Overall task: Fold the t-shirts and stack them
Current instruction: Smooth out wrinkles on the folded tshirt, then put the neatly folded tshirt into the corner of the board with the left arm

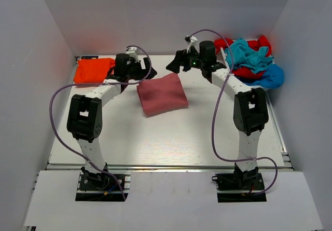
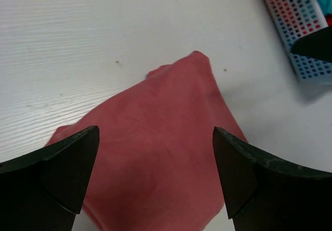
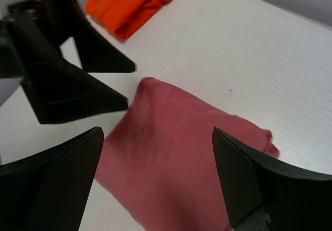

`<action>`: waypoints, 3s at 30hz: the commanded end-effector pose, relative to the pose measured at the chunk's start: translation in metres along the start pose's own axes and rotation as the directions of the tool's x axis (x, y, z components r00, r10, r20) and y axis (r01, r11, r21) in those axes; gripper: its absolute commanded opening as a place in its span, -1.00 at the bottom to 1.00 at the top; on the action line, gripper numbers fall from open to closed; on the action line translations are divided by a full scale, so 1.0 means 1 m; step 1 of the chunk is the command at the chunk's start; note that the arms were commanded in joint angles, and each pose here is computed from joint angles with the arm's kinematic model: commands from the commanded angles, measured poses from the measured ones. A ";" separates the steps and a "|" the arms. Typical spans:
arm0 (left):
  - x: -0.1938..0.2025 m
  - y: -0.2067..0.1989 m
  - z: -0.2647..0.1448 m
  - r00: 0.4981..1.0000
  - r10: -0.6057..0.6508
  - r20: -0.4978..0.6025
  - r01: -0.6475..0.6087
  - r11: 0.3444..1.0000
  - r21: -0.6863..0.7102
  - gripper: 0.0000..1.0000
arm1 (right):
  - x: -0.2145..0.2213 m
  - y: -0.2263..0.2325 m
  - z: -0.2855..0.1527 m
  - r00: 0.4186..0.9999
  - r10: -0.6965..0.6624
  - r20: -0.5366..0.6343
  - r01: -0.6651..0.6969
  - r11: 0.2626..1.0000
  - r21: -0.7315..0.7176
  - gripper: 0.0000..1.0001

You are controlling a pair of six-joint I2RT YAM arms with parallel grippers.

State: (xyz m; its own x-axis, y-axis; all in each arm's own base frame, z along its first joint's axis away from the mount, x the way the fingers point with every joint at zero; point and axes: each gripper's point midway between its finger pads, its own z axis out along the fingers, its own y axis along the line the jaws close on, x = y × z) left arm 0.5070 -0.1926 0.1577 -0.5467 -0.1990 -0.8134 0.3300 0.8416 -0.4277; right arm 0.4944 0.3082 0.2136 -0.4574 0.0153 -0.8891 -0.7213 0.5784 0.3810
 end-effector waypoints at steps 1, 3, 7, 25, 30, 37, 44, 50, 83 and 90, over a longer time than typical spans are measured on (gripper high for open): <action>0.007 -0.021 0.015 0.999 0.010 -0.048 -0.003 0.989 0.151 0.99 | 0.013 0.021 0.016 0.998 0.043 -0.047 -0.051 0.982 -0.184 0.81; 0.024 -0.010 0.031 0.995 -0.018 -0.102 0.035 0.986 0.160 0.99 | 0.034 0.007 0.029 0.991 0.102 -0.088 -0.117 0.975 -0.187 0.81; 0.052 0.019 0.042 0.986 -0.083 -0.145 0.103 0.985 0.139 0.99 | 0.060 -0.023 0.056 0.979 0.165 -0.118 -0.183 0.970 -0.162 0.81; 0.033 0.039 0.036 0.982 -0.139 -0.125 0.162 0.967 0.197 0.99 | 0.056 -0.058 0.050 0.949 0.298 -0.102 -0.309 0.944 -0.116 0.81; -0.050 0.002 -0.005 0.999 0.015 0.028 -0.018 0.995 0.101 0.99 | 0.001 -0.029 0.013 0.988 0.152 -0.014 -0.152 0.986 -0.060 0.81; -0.020 -0.044 -0.049 0.998 0.061 0.026 -0.064 0.985 0.163 0.99 | 0.033 0.005 -0.024 0.987 0.155 -0.050 -0.157 0.987 -0.042 0.81; 0.095 -0.076 -0.055 0.992 0.006 -0.129 0.041 0.932 0.360 0.99 | 0.092 0.033 -0.020 0.938 0.305 -0.164 -0.335 0.918 -0.211 0.81; 0.206 -0.048 -0.044 0.905 -0.090 -0.417 0.224 0.931 0.286 0.99 | 0.172 0.006 -0.017 0.806 0.526 -0.270 -0.574 0.806 -0.145 0.81; 0.136 0.035 -0.091 0.940 -0.226 -0.255 0.117 0.917 -0.380 0.99 | 0.057 0.049 -0.176 0.992 0.033 0.119 -0.063 0.963 0.260 0.81; 0.154 0.047 -0.042 0.919 -0.291 -0.267 0.176 0.907 -0.382 0.99 | 0.044 0.070 -0.208 0.981 -0.011 0.193 -0.042 0.963 0.266 0.81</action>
State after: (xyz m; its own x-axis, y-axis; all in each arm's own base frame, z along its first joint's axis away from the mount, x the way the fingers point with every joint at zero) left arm 0.3904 -0.1548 0.0373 -0.8089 -0.2532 -0.5306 -0.0635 0.9349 -0.3493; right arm 0.3207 0.1874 0.2440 -0.3858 0.1637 -0.9079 -0.5336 0.7632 0.3643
